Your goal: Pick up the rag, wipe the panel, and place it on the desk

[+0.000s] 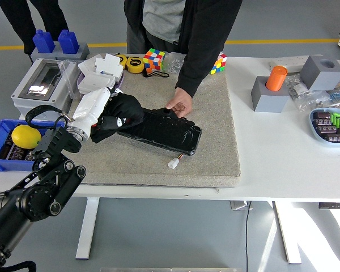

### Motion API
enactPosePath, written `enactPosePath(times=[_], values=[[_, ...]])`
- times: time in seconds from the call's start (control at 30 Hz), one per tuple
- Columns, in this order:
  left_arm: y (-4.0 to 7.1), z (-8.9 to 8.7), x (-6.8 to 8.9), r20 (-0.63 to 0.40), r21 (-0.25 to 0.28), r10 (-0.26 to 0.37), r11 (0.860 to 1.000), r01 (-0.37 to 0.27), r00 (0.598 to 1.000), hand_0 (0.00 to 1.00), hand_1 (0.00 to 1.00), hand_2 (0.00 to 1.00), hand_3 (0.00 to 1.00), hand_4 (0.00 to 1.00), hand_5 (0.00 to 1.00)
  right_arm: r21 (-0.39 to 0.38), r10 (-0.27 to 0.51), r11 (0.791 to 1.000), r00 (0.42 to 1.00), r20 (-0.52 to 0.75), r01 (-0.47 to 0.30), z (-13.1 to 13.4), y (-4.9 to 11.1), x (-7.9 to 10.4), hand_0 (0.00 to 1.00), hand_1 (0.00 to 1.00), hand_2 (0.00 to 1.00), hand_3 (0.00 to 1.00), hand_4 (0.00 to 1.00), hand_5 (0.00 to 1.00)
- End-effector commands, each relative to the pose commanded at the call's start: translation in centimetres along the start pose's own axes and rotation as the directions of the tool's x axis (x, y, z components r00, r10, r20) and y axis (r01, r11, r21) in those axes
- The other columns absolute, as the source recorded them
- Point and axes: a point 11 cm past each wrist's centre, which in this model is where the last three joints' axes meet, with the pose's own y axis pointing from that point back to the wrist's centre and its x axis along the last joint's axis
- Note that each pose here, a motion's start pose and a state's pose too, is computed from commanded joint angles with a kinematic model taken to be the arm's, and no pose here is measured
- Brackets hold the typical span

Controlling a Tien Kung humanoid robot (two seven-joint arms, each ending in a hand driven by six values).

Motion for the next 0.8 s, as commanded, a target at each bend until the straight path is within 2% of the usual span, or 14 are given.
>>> enactPosePath(times=[0.27, 0.4, 0.57, 0.8], values=[[-0.1, 0.3, -0.5, -0.003, -0.006, -0.02, 1.0, 0.02, 1.0, 0.266, 0.409, 0.462, 0.563, 0.727, 0.002, 0.003, -0.003, 1.0, 1.0, 0.0, 0.003, -0.1, 0.0, -0.1, 0.591, 0.574, 0.513, 0.523, 0.939, 0.401], [0.0, 1.0, -1.0, -0.024, -0.025, -0.034, 0.999, 0.033, 0.999, 0.265, 0.406, 0.461, 0.564, 0.721, 0.002, 0.008, -0.007, 1.0, 1.0, 0.0, 0.007, -0.3, 0.0, -0.2, 0.591, 0.574, 0.512, 0.523, 0.939, 0.399], [0.0, 2.5, -1.6, -0.03, -0.066, -0.05, 0.997, 0.048, 0.998, 0.265, 0.406, 0.461, 0.564, 0.721, 0.002, 0.011, -0.009, 1.0, 1.0, 0.003, 0.009, -0.4, -0.1, -0.3, 0.591, 0.574, 0.512, 0.523, 0.939, 0.399], [0.3, 4.4, -3.2, -0.03, -0.112, -0.094, 0.99, 0.09, 0.995, 0.265, 0.406, 0.46, 0.564, 0.721, 0.002, 0.009, -0.008, 1.0, 1.0, 0.005, 0.008, -0.3, -0.1, -0.3, 0.59, 0.575, 0.513, 0.523, 0.94, 0.398]])
